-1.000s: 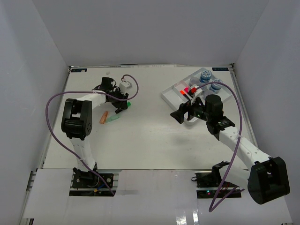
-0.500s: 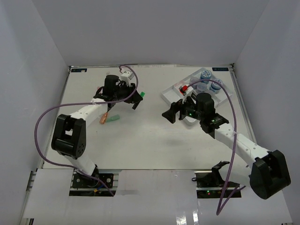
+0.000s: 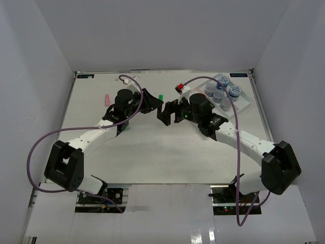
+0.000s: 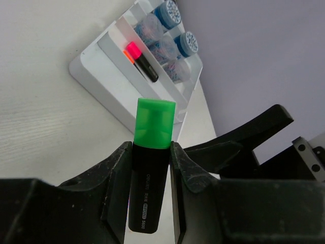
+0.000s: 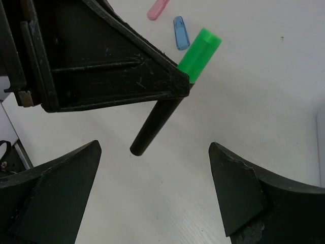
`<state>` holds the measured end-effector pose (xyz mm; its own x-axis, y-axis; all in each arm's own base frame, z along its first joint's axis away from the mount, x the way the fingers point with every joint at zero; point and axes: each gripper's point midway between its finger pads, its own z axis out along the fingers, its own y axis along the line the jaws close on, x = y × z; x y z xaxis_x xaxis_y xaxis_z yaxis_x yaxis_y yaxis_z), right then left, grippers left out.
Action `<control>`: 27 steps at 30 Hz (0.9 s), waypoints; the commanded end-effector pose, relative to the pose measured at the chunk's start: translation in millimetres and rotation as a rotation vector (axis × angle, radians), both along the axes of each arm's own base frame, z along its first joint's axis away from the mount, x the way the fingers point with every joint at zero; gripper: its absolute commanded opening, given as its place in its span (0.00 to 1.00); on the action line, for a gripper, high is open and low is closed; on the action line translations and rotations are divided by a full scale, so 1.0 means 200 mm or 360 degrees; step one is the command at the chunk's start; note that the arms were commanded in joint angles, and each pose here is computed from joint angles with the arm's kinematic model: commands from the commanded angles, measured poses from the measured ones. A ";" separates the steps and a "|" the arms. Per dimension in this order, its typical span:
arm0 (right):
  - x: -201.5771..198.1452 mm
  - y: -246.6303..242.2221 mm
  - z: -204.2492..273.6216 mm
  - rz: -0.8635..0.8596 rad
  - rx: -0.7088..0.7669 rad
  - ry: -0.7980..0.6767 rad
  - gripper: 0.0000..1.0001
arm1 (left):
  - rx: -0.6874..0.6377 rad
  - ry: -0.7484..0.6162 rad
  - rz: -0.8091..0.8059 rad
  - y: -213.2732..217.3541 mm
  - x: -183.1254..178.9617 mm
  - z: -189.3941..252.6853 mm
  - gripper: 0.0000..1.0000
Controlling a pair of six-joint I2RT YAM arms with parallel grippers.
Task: Sort the stationery into containers
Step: Pick up the pen from the center of the board.
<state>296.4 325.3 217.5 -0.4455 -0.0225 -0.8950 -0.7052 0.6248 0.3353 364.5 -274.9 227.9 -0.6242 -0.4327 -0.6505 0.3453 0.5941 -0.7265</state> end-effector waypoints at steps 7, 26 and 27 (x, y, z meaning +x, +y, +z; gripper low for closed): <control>0.10 0.14 0.18 -0.0102 0.0118 -0.0077 0.82 | -0.0217 -0.0044 0.0232 0.04 -0.03 0.20 0.00; 0.13 0.10 0.12 -0.0188 0.0044 -0.0043 0.08 | -0.0137 -0.0156 0.0255 0.05 -0.10 0.18 0.52; 0.13 0.08 0.09 -0.0190 0.0017 -0.0034 0.08 | -0.0113 -0.0151 0.0262 0.06 -0.10 0.17 0.70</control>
<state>313.5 348.7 220.1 -0.4741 0.0201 -0.8802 -0.6411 0.6773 0.3608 351.7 -270.7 249.9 -0.5143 -0.5747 -0.6365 0.2928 0.5800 -0.7602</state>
